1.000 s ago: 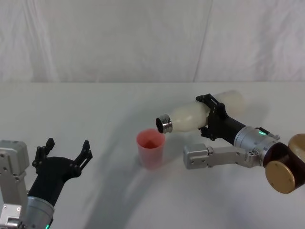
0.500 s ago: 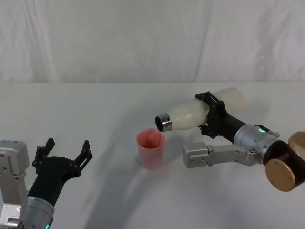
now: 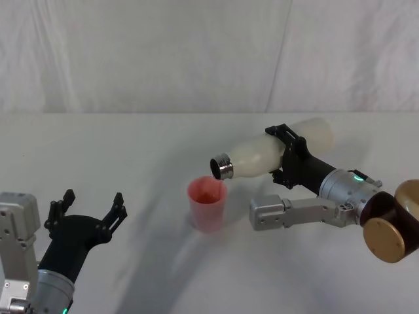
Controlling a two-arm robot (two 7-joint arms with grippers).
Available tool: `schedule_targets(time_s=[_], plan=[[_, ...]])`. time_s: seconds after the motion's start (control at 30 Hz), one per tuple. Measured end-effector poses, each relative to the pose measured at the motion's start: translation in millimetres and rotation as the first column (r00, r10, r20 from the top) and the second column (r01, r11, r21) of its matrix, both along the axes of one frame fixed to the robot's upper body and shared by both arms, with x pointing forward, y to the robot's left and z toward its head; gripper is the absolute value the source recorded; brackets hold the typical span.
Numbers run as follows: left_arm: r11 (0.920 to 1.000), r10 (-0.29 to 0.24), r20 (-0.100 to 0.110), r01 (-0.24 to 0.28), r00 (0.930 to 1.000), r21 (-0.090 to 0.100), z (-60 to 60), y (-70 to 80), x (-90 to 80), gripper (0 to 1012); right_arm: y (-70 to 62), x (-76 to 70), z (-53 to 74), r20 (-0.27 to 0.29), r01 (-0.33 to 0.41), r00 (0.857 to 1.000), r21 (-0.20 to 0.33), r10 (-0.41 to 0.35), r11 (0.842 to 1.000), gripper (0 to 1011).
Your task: Grasp the thermos with one hand and pour water into the cup lid.
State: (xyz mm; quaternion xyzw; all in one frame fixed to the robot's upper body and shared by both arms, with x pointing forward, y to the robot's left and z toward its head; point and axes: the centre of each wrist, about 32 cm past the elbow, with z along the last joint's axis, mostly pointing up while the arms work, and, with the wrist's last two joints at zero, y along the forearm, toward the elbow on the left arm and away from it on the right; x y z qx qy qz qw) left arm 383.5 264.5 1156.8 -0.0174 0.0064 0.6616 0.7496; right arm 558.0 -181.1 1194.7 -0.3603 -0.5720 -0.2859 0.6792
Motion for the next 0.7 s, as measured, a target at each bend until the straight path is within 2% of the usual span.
schedule_targets(time_s=[0.7], plan=[[1.0000, 0.000, 0.000, 0.000, 1.0000, 0.000, 0.0, 0.0, 0.0, 1001, 2.8, -4.0, 3.5, 0.015, -0.012, 1.000, -0.015, 0.013, 1.000, 958]])
